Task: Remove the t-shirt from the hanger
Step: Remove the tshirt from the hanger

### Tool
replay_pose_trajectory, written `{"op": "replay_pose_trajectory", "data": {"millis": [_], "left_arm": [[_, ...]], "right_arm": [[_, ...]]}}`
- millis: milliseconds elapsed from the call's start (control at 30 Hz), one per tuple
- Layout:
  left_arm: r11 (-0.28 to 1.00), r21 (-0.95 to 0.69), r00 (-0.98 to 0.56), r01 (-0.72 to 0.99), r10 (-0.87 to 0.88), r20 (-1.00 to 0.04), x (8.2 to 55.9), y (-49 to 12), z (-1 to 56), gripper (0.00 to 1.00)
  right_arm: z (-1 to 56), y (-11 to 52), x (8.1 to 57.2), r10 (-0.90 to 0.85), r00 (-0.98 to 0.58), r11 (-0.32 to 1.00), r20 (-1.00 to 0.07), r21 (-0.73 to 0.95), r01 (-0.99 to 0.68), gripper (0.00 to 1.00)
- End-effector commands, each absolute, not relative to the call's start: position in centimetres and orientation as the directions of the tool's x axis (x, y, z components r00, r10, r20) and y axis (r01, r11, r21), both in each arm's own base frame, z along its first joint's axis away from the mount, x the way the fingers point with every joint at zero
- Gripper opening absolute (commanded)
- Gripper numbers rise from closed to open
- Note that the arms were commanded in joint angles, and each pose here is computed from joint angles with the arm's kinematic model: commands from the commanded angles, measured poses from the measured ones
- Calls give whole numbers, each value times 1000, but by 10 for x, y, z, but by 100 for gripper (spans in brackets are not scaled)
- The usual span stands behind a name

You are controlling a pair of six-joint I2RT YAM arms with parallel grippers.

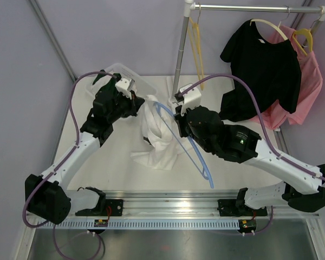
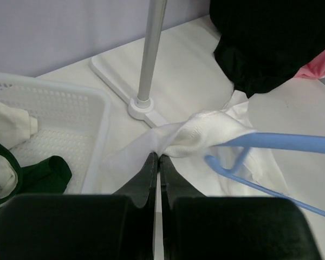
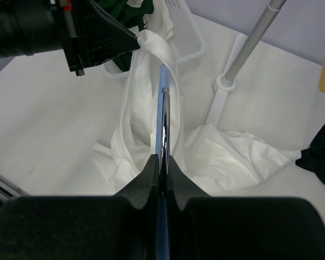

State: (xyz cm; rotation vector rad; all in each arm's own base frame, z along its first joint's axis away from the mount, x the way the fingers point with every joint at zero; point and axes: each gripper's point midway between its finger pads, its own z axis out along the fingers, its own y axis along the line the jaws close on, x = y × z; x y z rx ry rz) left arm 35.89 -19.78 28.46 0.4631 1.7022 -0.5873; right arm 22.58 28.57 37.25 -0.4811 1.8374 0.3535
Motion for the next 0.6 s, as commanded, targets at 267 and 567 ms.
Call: {"op": "replay_pose_trajectory", "data": {"millis": [267, 567], "left_arm": [[810, -195, -335, 553, 1, -942, 409, -193, 259, 0], [739, -106, -318, 665, 153, -936, 386, -207, 253, 0]], "right_arm": [[421, 256, 220, 59, -174, 883, -983, 133, -451, 0], [439, 254, 228, 146, -100, 892, -984, 175, -416, 0]]}}
